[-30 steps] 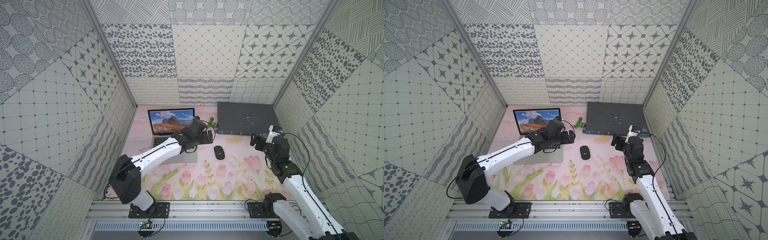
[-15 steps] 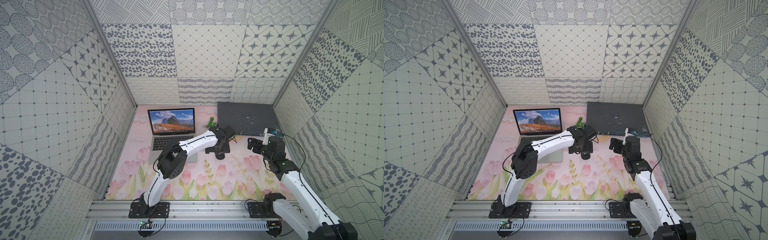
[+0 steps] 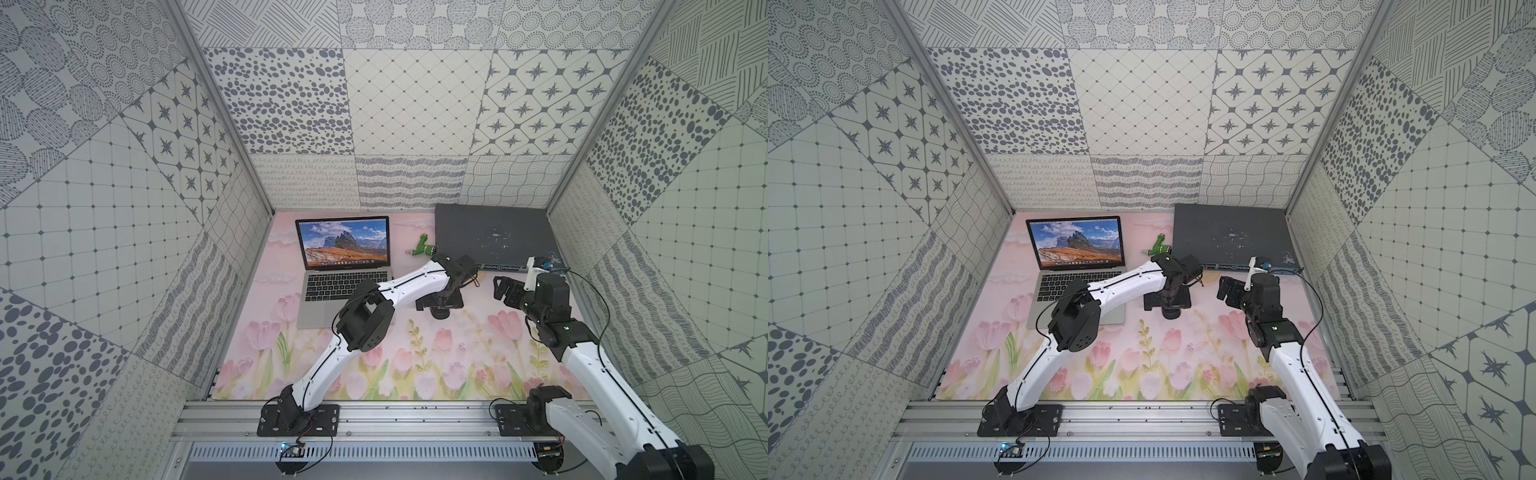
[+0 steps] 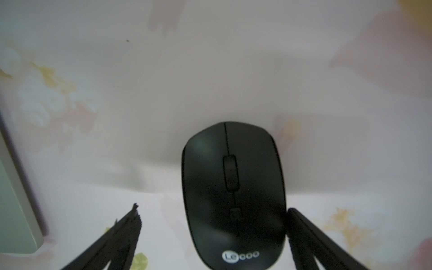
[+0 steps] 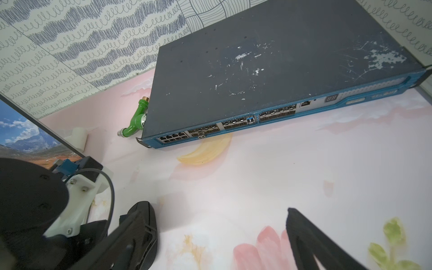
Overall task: Remove the wireless mouse receiver from the laptop
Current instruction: Pick up the mouse from the center of the board.
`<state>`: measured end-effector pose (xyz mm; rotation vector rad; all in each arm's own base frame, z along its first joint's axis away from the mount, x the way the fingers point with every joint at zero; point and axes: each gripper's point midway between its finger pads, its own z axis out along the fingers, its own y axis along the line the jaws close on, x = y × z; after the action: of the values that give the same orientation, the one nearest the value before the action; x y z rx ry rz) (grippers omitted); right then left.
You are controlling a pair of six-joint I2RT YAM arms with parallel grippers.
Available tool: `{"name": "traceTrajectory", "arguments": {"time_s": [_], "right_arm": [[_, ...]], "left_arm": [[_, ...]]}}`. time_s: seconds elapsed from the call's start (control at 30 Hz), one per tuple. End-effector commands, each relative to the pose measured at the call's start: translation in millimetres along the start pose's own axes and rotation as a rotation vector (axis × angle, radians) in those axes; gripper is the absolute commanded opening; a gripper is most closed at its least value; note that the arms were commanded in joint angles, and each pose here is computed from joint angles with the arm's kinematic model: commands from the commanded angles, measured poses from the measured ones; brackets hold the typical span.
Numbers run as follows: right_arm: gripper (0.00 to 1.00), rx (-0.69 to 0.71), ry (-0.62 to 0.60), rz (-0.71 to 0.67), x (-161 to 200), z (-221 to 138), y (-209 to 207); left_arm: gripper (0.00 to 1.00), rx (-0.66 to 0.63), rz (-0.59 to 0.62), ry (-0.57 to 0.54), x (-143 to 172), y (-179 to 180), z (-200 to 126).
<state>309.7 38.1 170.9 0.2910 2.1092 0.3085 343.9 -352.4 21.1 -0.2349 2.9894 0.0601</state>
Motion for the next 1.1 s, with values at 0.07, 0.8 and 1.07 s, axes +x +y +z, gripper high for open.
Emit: {"name": "traceTrajectory", "arguments": {"time_s": [0.07,0.8,1.07], "right_arm": [[0.97,-0.03,-0.034,0.023,-6.0,1.8,4.3],[0.97,-0.278,-0.048,0.006,-10.6,-22.9,47.4],[0.97,-0.901,-0.236,0.003,-41.0,-109.9,137.6]], "left_arm": [[0.91,-0.044,-0.023,0.025,3.1,-1.8,10.1],[0.38,0.417,0.303,-0.381,-29.0,-19.6,-140.2],[0.52,1.15,0.458,-0.929,24.1,54.4,-337.7]]}}
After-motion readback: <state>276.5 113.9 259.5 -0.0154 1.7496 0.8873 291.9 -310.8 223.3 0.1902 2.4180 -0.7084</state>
